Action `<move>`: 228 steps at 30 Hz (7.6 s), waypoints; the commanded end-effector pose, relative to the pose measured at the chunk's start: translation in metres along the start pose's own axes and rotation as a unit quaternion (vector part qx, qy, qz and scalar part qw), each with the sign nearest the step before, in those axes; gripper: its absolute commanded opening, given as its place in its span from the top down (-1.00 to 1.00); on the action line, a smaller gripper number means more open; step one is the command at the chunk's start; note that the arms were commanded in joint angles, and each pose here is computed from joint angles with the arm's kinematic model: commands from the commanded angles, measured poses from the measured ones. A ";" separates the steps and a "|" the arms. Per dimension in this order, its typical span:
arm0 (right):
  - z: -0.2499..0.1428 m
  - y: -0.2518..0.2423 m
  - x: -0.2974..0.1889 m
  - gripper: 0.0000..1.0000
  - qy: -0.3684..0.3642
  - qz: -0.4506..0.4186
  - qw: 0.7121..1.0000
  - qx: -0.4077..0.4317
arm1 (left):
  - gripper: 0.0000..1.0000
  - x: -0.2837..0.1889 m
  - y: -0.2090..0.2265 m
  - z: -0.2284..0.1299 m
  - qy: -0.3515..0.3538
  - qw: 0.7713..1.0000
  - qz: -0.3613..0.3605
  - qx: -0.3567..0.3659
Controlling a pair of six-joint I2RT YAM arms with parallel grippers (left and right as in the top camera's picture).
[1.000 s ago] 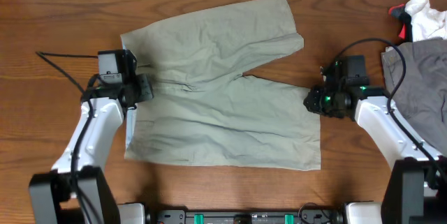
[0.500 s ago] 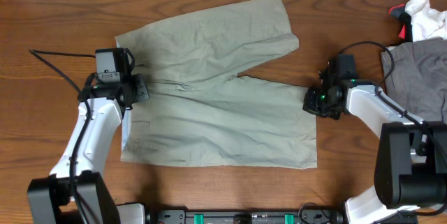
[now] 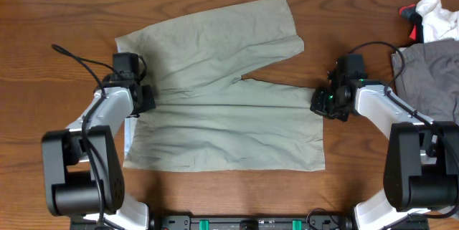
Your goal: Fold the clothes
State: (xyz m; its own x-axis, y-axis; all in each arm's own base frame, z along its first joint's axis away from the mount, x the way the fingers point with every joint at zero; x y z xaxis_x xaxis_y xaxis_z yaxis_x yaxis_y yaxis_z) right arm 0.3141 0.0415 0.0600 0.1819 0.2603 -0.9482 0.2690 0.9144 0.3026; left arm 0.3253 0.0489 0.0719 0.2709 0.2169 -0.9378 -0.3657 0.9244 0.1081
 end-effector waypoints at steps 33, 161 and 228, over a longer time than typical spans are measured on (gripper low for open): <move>-0.054 -0.028 -0.096 -0.31 0.020 -0.014 1.000 -0.016 | -0.12 -0.104 0.012 -0.074 0.201 0.975 -0.074 -0.067; -0.142 -0.055 -0.060 -0.21 0.193 -0.033 0.967 0.166 | -0.43 -0.068 0.013 -0.141 0.292 0.944 -0.056 -0.145; -0.129 -0.060 -0.048 0.97 0.135 -0.029 0.983 0.120 | -0.44 -0.070 0.007 -0.141 0.300 0.938 -0.083 -0.151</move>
State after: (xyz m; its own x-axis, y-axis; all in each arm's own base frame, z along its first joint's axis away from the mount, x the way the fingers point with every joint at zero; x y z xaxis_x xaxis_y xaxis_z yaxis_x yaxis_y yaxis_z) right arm 0.1591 0.0194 0.0700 -0.1168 0.3316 -0.9362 0.5387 0.8131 0.2207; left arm 0.1747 0.0000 0.0868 -0.1844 -0.1750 -0.9671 -0.6184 0.7855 -0.0243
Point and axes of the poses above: each gripper's point midway between its finger pads, its own x axis out along the fingers, its own y axis along the line the jaws close on, z = x × y, the point moved 7 cm from there along -x, back along the fingers, and after that the axes turned 4 degrees about -x, right-handed, at the moved point
